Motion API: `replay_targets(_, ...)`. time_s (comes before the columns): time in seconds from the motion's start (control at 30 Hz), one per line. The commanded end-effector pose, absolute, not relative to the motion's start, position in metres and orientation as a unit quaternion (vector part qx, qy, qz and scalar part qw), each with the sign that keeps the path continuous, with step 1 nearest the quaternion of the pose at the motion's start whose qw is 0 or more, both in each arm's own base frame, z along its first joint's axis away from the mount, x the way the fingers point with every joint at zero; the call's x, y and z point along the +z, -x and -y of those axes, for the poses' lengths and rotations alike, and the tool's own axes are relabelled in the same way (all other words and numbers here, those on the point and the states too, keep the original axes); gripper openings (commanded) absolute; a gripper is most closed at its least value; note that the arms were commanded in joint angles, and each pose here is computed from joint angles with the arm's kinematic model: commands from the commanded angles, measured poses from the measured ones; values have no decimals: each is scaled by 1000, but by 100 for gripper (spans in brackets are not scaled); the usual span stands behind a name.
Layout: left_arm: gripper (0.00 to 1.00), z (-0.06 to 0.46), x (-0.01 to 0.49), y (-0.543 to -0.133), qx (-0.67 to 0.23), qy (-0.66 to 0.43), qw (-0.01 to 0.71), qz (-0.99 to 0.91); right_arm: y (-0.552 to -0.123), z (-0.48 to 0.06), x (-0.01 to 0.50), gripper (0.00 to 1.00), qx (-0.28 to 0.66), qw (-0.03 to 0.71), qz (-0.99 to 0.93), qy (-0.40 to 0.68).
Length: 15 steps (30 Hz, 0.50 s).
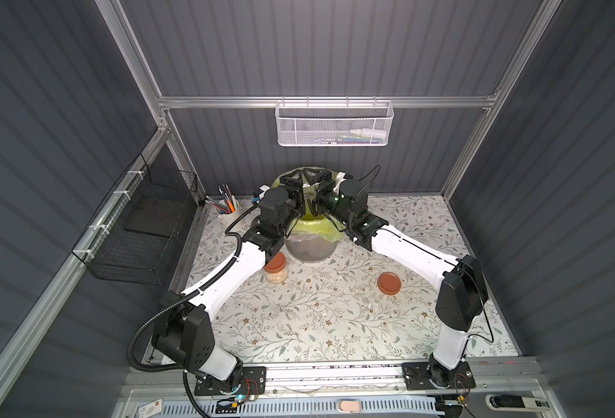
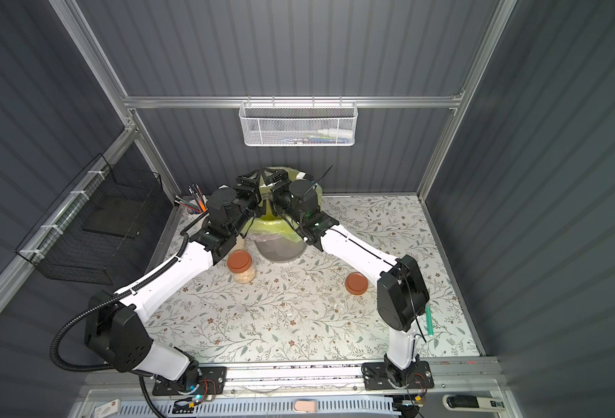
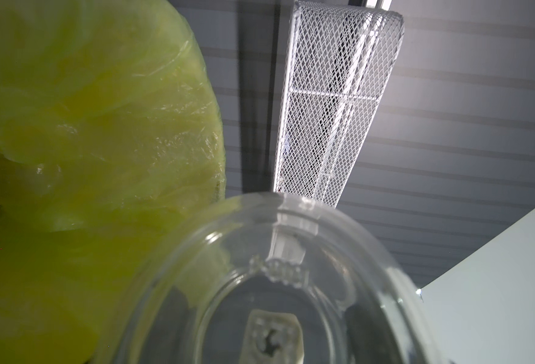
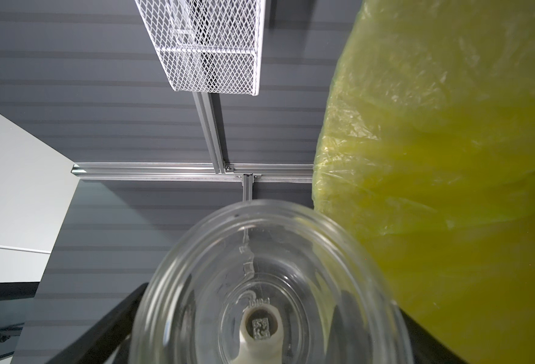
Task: Empty expired oatmeal from jars
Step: Place the jar at the center of the board.
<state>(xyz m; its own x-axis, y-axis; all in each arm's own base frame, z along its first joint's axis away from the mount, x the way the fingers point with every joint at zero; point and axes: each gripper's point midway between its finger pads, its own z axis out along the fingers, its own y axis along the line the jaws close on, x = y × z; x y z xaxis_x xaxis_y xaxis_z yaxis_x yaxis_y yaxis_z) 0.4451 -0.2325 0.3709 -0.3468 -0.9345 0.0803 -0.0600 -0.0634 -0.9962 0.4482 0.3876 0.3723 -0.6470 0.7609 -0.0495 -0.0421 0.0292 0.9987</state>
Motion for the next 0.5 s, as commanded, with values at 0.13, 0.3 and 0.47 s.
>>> replay_targets(0.13,47,238,396,-434,-620,418,370,-551,-449,-398,401,99,660,329,-626,-252)
replay_targets(0.3,47,241,395,-435,-622,415,369,-552,-449,-402,396,98,659,323,-632,-249)
replay_targets(0.47,47,245,391,-436,-625,413,361,-556,-452,-403,390,94,652,328,-636,-249)
